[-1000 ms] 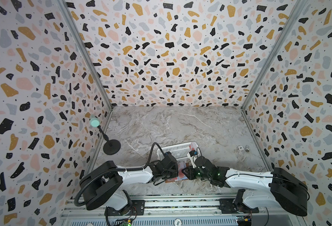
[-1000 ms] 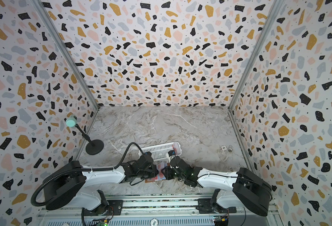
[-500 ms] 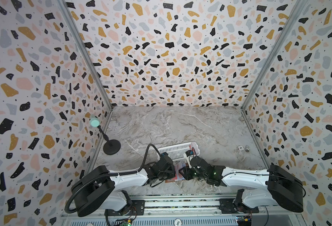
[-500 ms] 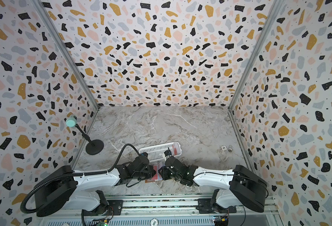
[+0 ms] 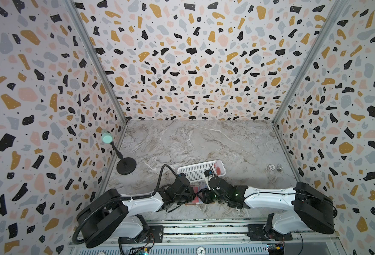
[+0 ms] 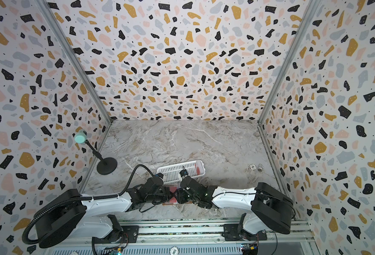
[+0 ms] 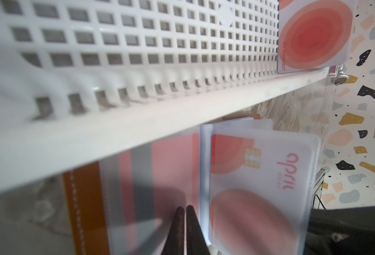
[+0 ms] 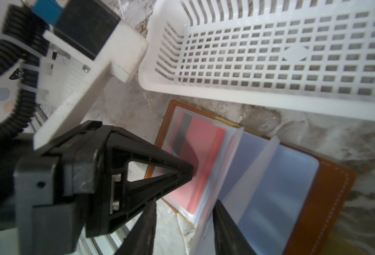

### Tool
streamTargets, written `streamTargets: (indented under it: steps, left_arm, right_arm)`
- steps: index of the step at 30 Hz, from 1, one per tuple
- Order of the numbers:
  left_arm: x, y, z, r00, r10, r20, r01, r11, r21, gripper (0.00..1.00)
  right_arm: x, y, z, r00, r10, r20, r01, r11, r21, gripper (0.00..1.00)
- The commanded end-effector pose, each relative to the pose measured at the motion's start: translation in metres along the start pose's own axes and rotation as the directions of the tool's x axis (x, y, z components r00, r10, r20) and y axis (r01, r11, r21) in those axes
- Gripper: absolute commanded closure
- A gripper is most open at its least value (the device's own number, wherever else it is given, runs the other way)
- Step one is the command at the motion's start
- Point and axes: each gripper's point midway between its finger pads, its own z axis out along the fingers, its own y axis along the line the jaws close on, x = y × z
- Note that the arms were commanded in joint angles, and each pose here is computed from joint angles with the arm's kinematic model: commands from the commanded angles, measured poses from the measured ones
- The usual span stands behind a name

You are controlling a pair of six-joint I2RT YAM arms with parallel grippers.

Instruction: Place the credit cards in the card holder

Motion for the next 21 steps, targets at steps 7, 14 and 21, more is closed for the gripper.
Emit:
streamTargets:
  steps: [7,14,21]
  left_arm:
    - [0.002,0.001,-0.001,1.0,-0.03,-0.004,0.03,0.998,0.056,0.92]
    - [0.002,0.004,-0.003,0.999,-0.045,-0.007,0.046,0.996,0.074,0.92]
    - [0.0,0.011,-0.008,0.997,-0.071,0.007,0.07,0.994,0.087,0.92]
  right_arm:
    - [-0.008,0.02,0.0,0.999,-0.032,0.012,0.033,0.999,-0.039,0.56]
    - [-0.011,0.026,0.001,0.999,-0.035,0.018,0.036,0.998,-0.055,0.56]
    - [-0.009,0.03,0.007,0.999,-0.039,0.009,0.039,0.997,-0.062,0.56]
